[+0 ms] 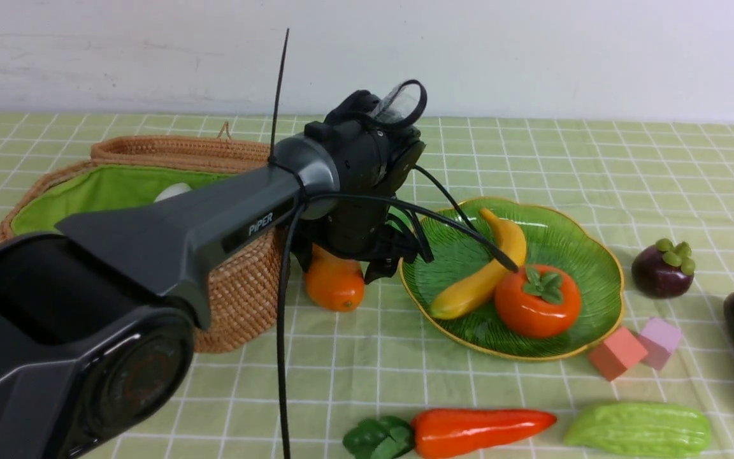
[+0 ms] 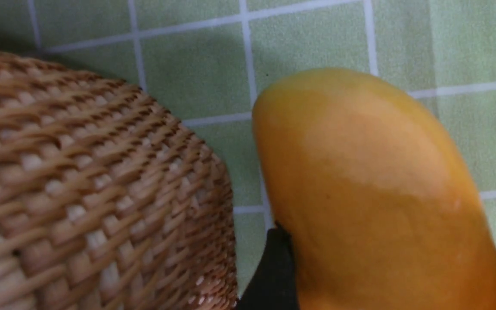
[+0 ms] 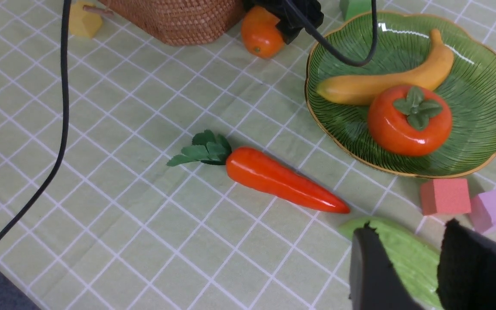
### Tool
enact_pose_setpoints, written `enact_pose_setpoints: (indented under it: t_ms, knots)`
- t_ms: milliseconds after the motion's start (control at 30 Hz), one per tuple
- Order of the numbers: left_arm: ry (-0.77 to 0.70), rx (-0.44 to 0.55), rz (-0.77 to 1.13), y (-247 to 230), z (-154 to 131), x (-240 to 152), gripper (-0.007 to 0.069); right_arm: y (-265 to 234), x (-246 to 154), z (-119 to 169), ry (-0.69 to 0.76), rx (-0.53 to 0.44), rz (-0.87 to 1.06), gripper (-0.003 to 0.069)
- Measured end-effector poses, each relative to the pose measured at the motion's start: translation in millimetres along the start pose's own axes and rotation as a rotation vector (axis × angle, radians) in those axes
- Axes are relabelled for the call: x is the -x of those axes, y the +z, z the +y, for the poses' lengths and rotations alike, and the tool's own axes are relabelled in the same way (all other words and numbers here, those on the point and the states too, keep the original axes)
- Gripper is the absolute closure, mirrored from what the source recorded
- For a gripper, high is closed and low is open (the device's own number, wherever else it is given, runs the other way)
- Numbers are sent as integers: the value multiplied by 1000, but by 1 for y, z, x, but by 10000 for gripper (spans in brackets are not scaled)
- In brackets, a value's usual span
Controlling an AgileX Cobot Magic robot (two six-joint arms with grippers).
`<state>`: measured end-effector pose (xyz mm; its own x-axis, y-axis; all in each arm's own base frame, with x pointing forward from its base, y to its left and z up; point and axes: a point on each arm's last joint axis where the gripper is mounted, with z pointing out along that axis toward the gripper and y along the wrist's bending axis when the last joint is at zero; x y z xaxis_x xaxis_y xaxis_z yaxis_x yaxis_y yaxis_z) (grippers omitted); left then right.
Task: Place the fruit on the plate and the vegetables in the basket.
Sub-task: Grab the mango with your left arm and place it on the right plate
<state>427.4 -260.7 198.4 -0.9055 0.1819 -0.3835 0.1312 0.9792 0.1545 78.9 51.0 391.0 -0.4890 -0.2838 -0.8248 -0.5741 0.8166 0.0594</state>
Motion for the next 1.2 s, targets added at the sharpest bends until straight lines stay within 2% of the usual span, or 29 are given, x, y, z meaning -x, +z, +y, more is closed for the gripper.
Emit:
enact_pose_setpoints:
  t_ms: [333,500,667,933,1033,1100,1200]
  knots:
    - [8,23,20,6,0,-2,53,0,0,0,-19,0,0,420]
    - [3,16,27,5,-1,-2,53,0,0,0,-19,0,0,420]
    - [22,-41,69,-7,-4,1,58,0,0,0,-21,1,0,420]
    - [10,-125,-31,-46,-6,20,71,0,0,0,-22,0,-1,420]
    - [84,-148,-83,-69,-13,21,77,0,0,0,-23,-1,-2,420]
    - [225,-177,-129,-87,-27,17,83,0,1,0,-23,-3,-9,420]
    - [355,-220,-199,-95,-49,13,89,0,2,-1,-23,-8,-23,420]
